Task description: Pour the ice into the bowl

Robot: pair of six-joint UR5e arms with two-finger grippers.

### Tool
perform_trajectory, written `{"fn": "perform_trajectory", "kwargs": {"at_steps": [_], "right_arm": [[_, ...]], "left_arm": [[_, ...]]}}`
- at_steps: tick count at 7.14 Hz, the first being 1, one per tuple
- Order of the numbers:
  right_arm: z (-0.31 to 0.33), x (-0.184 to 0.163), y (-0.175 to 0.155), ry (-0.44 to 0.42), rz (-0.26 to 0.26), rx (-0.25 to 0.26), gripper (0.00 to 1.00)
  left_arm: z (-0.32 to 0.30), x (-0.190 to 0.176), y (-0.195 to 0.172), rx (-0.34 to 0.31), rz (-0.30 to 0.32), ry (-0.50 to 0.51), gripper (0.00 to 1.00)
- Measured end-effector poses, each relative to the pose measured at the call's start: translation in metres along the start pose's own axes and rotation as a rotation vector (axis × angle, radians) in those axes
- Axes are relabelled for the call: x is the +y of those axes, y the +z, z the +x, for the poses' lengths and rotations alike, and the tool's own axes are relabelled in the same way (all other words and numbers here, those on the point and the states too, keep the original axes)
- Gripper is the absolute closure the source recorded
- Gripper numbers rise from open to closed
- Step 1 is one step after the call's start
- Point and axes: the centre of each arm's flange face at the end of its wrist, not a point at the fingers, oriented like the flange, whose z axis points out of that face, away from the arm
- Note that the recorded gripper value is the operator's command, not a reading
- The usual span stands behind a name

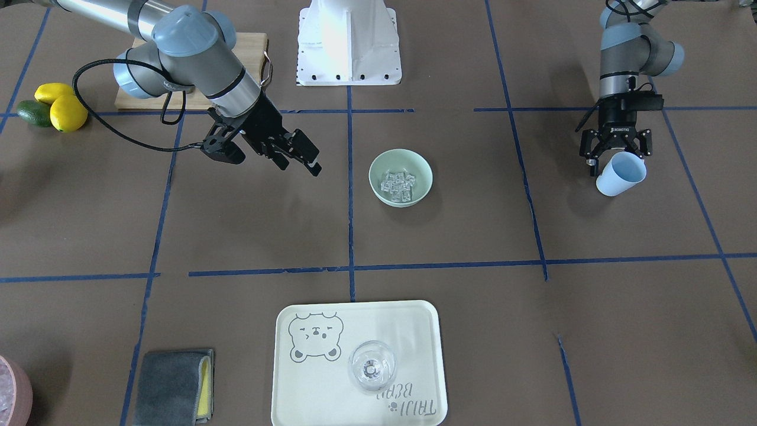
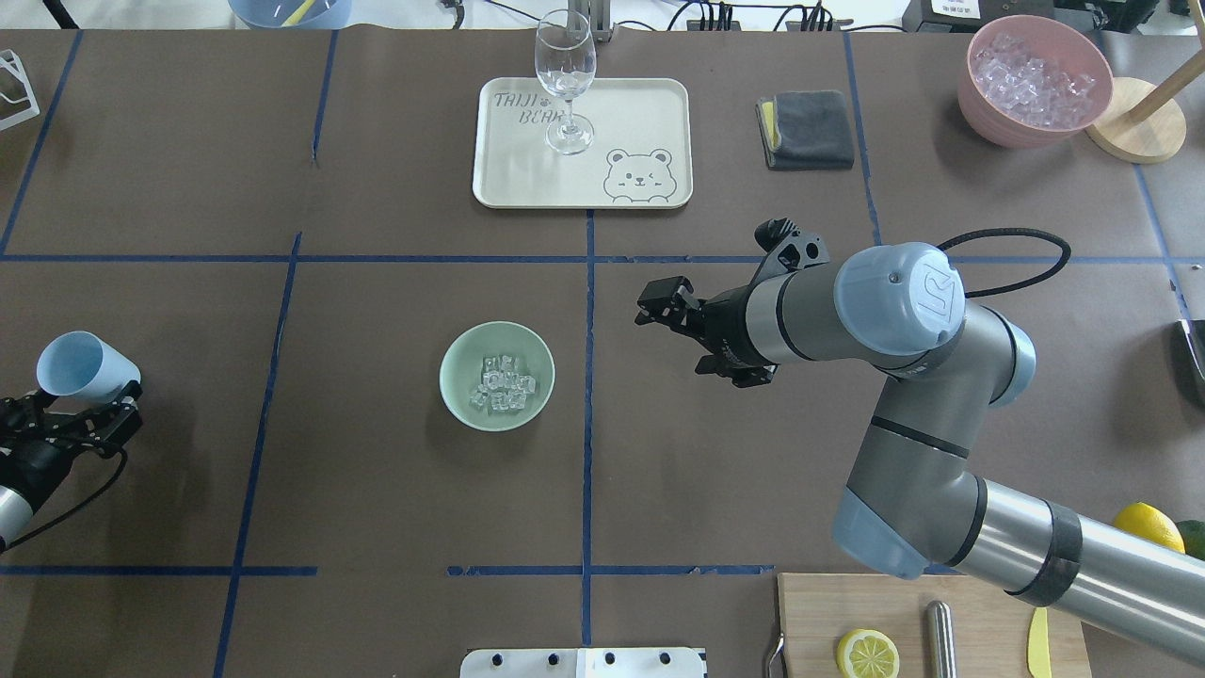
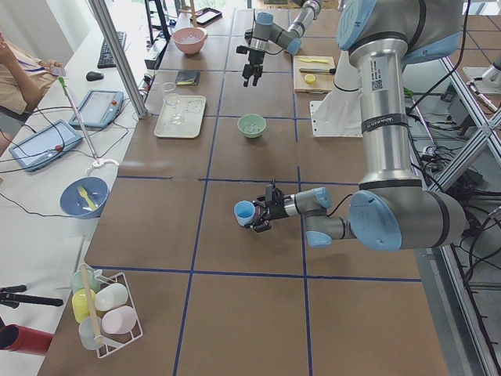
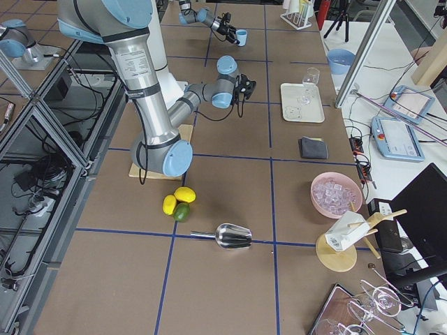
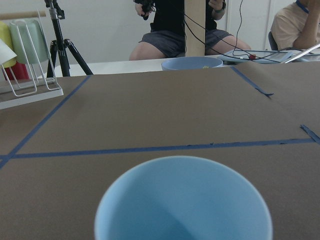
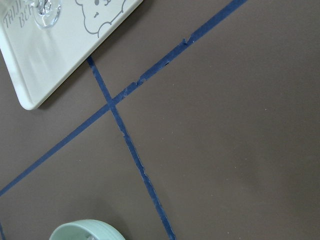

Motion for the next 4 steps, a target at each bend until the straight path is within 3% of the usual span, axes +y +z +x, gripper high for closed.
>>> {"fn": "perform_trajectory", "kwargs": {"at_steps": [4], "right_arm": [[-0.001,0.001,-0.001,0.0,-0.002,-0.004,0.0]], "left_arm": [[-0.011,-0.002,-0.035,0.109,-0.208,0.135,0.0]]}}
